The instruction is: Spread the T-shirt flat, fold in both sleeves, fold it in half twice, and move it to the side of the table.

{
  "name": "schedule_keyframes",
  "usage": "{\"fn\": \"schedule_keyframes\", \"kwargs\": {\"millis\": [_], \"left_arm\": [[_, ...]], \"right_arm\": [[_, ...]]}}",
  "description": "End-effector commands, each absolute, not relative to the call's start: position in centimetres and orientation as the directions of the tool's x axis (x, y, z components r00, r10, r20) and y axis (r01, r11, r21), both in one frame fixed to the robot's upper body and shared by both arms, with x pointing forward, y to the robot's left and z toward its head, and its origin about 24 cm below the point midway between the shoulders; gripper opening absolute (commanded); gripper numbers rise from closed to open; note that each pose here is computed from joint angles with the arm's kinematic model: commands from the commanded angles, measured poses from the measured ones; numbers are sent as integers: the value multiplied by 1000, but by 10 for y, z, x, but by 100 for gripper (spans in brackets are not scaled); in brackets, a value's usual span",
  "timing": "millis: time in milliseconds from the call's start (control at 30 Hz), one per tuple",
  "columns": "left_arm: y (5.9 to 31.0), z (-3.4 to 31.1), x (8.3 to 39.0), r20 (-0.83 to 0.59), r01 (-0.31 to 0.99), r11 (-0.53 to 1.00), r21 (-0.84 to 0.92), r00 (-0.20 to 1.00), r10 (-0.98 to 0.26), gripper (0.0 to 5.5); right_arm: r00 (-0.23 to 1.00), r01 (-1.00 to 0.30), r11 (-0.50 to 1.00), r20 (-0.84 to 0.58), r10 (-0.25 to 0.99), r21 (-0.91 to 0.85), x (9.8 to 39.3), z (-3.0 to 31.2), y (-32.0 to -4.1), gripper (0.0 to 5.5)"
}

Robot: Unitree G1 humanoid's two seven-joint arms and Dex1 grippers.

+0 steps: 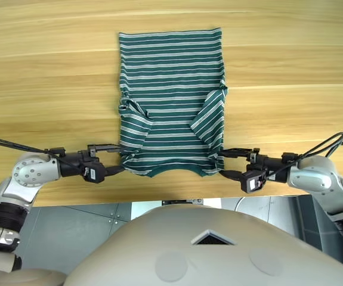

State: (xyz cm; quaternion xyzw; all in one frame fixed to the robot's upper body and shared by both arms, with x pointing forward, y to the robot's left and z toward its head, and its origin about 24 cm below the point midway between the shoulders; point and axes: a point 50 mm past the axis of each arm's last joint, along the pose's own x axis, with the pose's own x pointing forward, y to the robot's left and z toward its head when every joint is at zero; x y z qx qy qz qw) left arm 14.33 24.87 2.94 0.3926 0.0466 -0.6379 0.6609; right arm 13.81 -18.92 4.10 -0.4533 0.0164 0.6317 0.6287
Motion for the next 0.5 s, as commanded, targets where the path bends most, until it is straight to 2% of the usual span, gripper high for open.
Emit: {"fn": "schedule_keyframes", "kwargs": {"millis": [33, 500], "left_arm": [[250, 23, 138, -618, 898, -185, 400, 115, -778, 223], [247, 23, 137, -614, 898, -202, 392, 92, -784, 1]], "right_arm": [[217, -812, -211, -617, 757, -544, 142, 36, -190, 240], [205, -813, -216, -614, 762, -541, 138, 34, -188, 0]]}}
